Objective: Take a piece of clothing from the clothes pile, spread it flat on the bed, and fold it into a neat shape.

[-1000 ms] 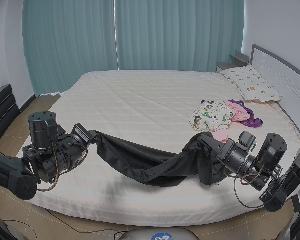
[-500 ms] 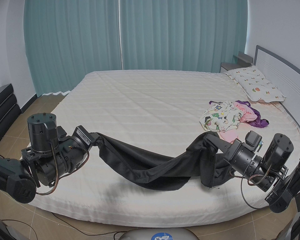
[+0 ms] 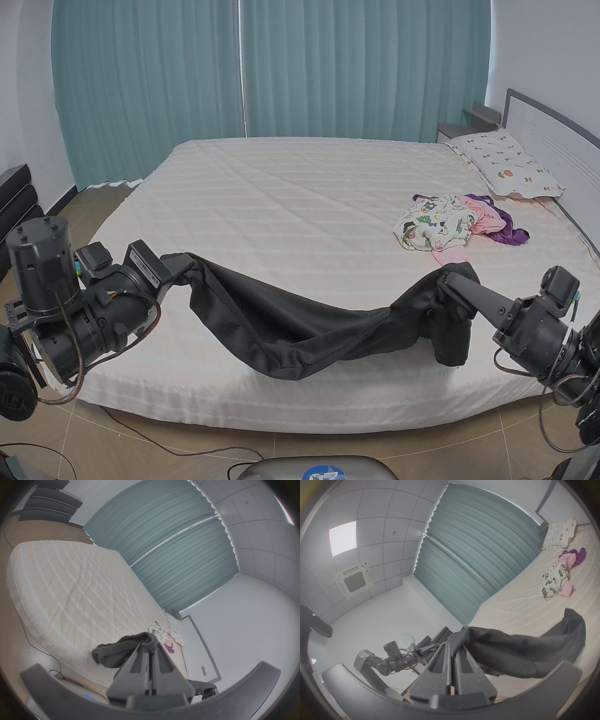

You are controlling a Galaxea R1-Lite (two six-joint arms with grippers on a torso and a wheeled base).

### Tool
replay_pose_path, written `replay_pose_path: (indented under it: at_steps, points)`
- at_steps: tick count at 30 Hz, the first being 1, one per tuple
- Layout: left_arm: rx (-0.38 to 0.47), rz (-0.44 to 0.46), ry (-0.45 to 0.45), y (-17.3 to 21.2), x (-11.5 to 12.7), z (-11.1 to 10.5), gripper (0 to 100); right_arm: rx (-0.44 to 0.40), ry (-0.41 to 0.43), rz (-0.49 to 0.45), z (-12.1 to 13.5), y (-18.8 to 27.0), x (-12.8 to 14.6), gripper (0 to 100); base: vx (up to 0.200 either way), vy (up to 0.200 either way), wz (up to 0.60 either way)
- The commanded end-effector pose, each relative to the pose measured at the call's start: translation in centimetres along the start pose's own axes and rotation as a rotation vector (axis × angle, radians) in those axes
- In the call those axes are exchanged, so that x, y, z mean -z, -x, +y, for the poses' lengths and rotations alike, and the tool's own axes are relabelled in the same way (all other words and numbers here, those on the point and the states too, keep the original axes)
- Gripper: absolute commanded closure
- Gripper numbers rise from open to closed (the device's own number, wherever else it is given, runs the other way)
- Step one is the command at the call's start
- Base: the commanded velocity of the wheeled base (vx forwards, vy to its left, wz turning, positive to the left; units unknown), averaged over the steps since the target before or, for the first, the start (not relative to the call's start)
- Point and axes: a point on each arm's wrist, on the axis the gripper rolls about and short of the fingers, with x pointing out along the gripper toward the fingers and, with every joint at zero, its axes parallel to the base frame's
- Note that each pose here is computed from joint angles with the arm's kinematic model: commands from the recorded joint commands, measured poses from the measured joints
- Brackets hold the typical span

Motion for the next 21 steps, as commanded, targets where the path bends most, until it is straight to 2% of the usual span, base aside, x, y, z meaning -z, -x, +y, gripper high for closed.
replay_pose_path:
  at_steps: [1, 3, 6, 7, 8, 12, 14, 16, 17, 18, 21]
  points:
    - [0.116, -0.072, 0.020, 2.8, -2.4, -3.1, 100, -0.154, 0.025, -0.164, 5.5, 1.1, -5.7, 100, 0.000, 0.000, 0.00]
    - [0.113, -0.103, 0.026, 2.5, -4.2, -4.9, 100, -0.118, 0.039, -0.234, 6.7, -1.0, -9.8, 100, 0.000, 0.000, 0.00]
    - [0.085, -0.107, 0.024, 1.3, -4.6, -5.2, 100, -0.060, 0.068, -0.264, 5.3, -4.3, -12.7, 100, 0.000, 0.000, 0.00]
    - [0.085, -0.107, 0.024, 1.3, -4.6, -5.2, 100, -0.060, 0.068, -0.264, 5.3, -4.3, -12.7, 100, 0.000, 0.000, 0.00]
    - [0.049, -0.101, 0.019, -0.4, -4.4, -4.8, 100, -0.018, 0.100, -0.295, 3.7, -6.6, -14.9, 100, 0.000, 0.000, 0.00]
    - [-0.031, -0.090, 0.014, -3.3, -3.9, -3.5, 100, 0.029, 0.123, -0.314, 1.1, -10.8, -17.3, 100, 0.000, 0.000, 0.00]
    - [-0.060, -0.084, 0.017, -4.3, -3.7, -2.9, 100, 0.072, 0.117, -0.285, 0.0, -12.2, -17.4, 100, 0.000, 0.000, 0.00]
    - [-0.093, -0.082, 0.025, -5.7, -3.7, -2.2, 100, 0.143, 0.106, -0.229, -2.3, -14.3, -16.8, 100, 0.000, 0.000, 0.00]
    - [-0.094, -0.084, 0.027, -5.7, -3.8, -2.2, 100, 0.147, 0.107, -0.229, -2.4, -14.4, -16.8, 100, 0.000, 0.000, 0.00]
    - [-0.107, -0.090, 0.047, -6.7, -4.0, -1.8, 100, 0.186, 0.111, -0.225, -4.4, -15.6, -16.4, 100, 0.000, 0.000, 0.00]
    - [-0.126, -0.075, 0.056, -8.2, -3.8, -1.4, 100, 0.260, 0.094, -0.215, -7.1, -17.0, -15.2, 100, 0.067, 0.000, 0.00]
